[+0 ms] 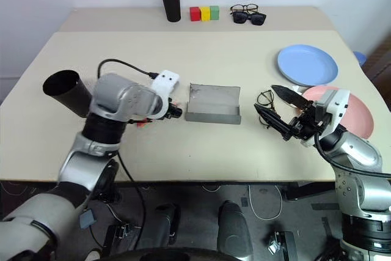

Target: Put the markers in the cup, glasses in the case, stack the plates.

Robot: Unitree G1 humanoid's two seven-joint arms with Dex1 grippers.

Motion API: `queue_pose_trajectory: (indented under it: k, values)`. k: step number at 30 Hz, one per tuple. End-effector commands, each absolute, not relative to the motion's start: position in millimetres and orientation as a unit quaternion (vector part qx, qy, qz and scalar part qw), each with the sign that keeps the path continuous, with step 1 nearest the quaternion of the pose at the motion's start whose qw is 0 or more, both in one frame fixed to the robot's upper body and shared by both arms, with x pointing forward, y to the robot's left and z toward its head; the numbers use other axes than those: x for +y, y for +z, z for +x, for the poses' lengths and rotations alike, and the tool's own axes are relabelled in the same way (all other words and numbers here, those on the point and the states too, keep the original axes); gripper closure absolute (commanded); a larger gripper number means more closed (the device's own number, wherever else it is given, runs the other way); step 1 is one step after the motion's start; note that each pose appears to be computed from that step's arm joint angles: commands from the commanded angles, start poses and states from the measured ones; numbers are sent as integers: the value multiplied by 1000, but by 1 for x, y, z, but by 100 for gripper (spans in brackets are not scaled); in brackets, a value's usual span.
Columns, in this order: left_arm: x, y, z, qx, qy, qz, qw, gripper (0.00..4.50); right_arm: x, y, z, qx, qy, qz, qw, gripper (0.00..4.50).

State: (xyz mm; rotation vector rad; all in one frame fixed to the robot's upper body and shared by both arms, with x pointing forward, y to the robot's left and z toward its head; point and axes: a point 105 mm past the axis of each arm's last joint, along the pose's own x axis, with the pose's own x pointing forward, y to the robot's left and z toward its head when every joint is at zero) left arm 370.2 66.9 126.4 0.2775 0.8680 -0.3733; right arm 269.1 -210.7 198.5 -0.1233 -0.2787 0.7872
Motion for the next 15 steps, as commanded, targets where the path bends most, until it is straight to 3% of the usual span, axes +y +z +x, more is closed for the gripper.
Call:
queue_pose_trajectory:
  k: [1, 15]
  values:
    - [80, 134, 381, 424, -123, 136, 887, 128, -209, 211, 262, -160, 377, -68, 910, 116]
    - [106, 144, 381, 433, -136, 210, 866, 128, -212, 207, 258, -163, 359, -63, 917, 116]
